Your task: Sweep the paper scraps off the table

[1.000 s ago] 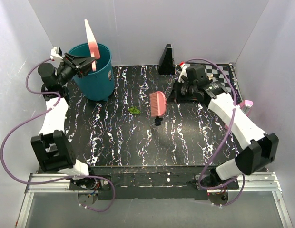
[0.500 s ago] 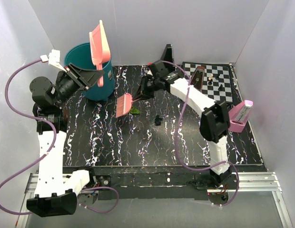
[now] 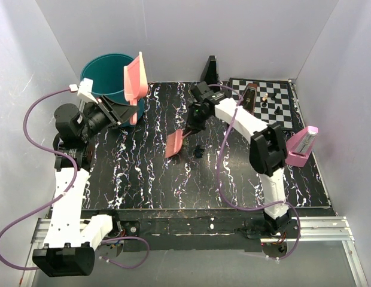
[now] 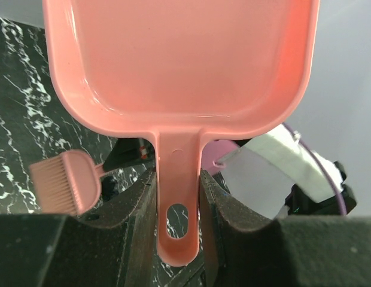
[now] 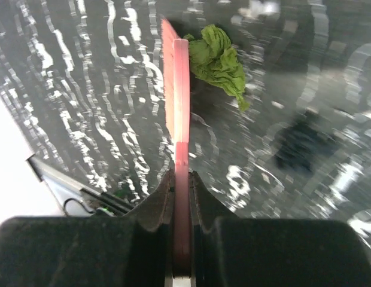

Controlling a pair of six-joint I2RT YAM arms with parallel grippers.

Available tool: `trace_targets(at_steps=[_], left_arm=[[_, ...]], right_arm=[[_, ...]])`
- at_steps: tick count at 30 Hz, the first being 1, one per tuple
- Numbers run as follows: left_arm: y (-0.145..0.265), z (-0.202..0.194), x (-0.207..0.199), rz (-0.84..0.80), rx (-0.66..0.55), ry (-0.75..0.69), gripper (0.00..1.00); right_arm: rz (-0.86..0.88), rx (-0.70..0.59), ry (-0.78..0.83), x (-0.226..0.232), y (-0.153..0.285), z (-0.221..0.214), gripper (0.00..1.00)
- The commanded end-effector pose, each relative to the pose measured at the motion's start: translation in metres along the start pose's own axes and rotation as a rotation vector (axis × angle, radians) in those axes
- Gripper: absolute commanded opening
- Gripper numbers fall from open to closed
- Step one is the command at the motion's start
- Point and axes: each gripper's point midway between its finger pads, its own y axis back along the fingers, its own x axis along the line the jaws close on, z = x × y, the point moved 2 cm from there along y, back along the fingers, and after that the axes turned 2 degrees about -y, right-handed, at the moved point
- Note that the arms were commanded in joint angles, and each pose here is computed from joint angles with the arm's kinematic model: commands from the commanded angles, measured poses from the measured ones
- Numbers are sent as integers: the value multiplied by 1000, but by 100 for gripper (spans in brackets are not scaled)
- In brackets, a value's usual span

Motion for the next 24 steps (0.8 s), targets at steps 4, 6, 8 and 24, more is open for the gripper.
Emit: trace_targets(at_steps=[4, 6, 8, 24], left_arm=[[-2, -37, -17, -74, 90, -49, 0], [-3, -46, -14, -71, 111, -50, 0], [-4, -56, -13, -68, 137, -46, 0], [6, -156, 15, 109, 385, -86, 0]], right_arm=[[-269, -171, 125, -65, 105, 1, 1], [-189, -151, 200, -51, 116, -4, 1], [-73, -99, 281, -32, 128, -15, 1], [-238, 232, 445, -73, 98, -43, 1]])
